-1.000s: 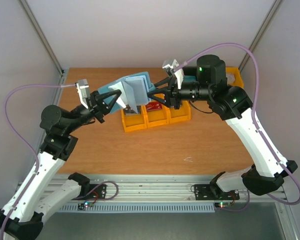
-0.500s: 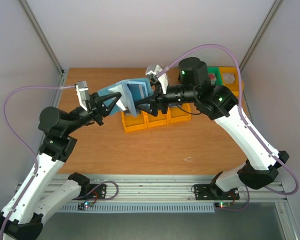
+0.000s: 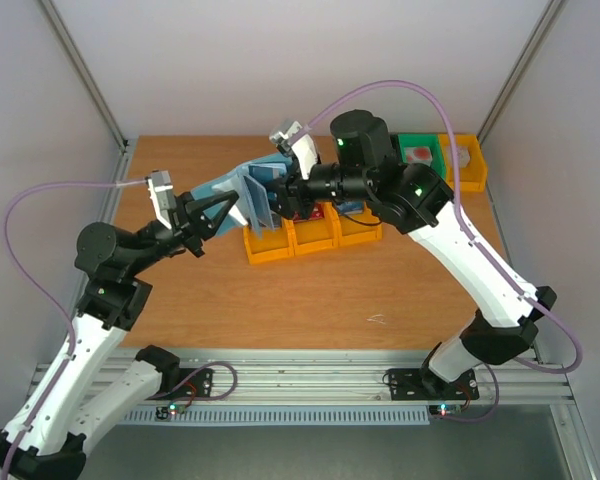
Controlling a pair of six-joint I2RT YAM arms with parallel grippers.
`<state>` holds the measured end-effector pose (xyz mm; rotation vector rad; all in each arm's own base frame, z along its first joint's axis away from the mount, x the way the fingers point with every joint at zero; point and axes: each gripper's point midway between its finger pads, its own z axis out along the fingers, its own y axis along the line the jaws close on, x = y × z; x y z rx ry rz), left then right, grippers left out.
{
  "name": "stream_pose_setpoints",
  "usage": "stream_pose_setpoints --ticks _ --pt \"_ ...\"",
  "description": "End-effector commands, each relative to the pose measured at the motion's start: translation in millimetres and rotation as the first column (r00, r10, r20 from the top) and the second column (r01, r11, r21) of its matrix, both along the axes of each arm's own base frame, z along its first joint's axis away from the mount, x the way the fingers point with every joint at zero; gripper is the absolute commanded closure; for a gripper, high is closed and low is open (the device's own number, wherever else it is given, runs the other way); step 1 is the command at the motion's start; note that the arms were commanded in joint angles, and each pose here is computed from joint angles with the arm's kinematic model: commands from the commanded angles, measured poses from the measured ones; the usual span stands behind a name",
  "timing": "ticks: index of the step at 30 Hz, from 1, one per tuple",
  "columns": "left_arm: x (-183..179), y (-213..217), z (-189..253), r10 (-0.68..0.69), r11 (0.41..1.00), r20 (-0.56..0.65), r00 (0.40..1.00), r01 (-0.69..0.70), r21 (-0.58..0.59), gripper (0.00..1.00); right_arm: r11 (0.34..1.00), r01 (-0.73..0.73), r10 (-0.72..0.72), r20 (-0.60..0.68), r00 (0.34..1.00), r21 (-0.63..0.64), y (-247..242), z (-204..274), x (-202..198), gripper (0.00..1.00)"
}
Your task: Take the credit cards out of the card holder
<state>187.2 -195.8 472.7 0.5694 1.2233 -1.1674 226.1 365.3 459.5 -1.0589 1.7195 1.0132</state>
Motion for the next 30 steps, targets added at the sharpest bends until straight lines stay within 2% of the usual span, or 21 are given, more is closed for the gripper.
stream_pose_setpoints --ticks 1,6,9,10,12,14,17,18,23,28,29,30 --pt "-14.6 1.6 11.7 -0.025 0.999 0.093 0.995 0.027 -0.019 1.0 0.999 0.04 -0.042 -0.058 0.997 -0.023 6.8 -6.6 8.3 0.5" --pt "-5.9 1.7 12.4 -0.005 0.999 0.073 0.997 0.007 -0.034 1.0 1.0 0.026 -0.026 -0.079 0.997 -0.012 6.7 -1.5 3.3 0.76" --pt "1.0 4.0 10.3 0.03 0.999 0.06 0.998 -0.028 -0.04 0.99 0.997 0.063 -0.067 -0.099 0.993 -0.043 1.5 -7.9 6.2 0.93" --pt "6.4 4.1 6.5 0.046 0.998 0.046 0.998 -0.044 -0.037 0.9 0.995 0.081 -0.087 -0.105 0.991 -0.055 -0.2 -10.0 8.6 0.98" --pt "18.7 3.3 -4.0 0.079 0.997 0.013 0.997 -0.078 -0.023 0.58 0.986 0.141 -0.15 -0.121 0.981 -0.086 -3.7 -15.1 17.3 0.99" --pt "26.1 1.9 -15.2 0.113 0.993 0.017 0.993 -0.114 0.015 0.33 0.967 0.226 -0.241 -0.132 0.962 -0.118 -10.1 -16.7 28.0 0.99" --pt "29.8 -1.1 -25.8 0.142 0.987 0.058 0.988 -0.146 0.073 0.07 0.925 0.336 -0.36 -0.131 0.924 -0.176 -16.0 -25.3 40.2 0.99" --pt "30.7 -3.0 -27.6 0.142 0.985 0.063 0.988 -0.147 0.084 0.01 0.916 0.355 -0.381 -0.125 0.916 -0.187 -15.5 -26.9 40.9 0.99" --pt "30.7 -16.8 -30.2 0.126 0.983 0.093 0.988 -0.137 0.12 0.01 0.875 0.427 -0.446 -0.039 0.894 -0.229 -7.3 -24.1 38.8 0.99" --pt "64.0 -4.3 -36.8 0.296 0.946 0.011 0.955 -0.294 0.139 0.01 0.892 0.383 -0.403 -0.038 0.915 -0.239 2.9 -25.2 28.4 0.99" --pt "66.7 -0.4 -38.0 0.323 0.936 0.005 0.946 -0.32 0.147 0.04 0.898 0.371 -0.391 -0.041 0.919 -0.236 2.5 -23.6 25.5 0.99" --pt "68.3 2.8 -40.8 0.344 0.927 0.0 0.939 -0.34 0.161 0.11 0.902 0.362 -0.381 -0.04 0.924 -0.234 2.0 -22.4 23.4 0.99"
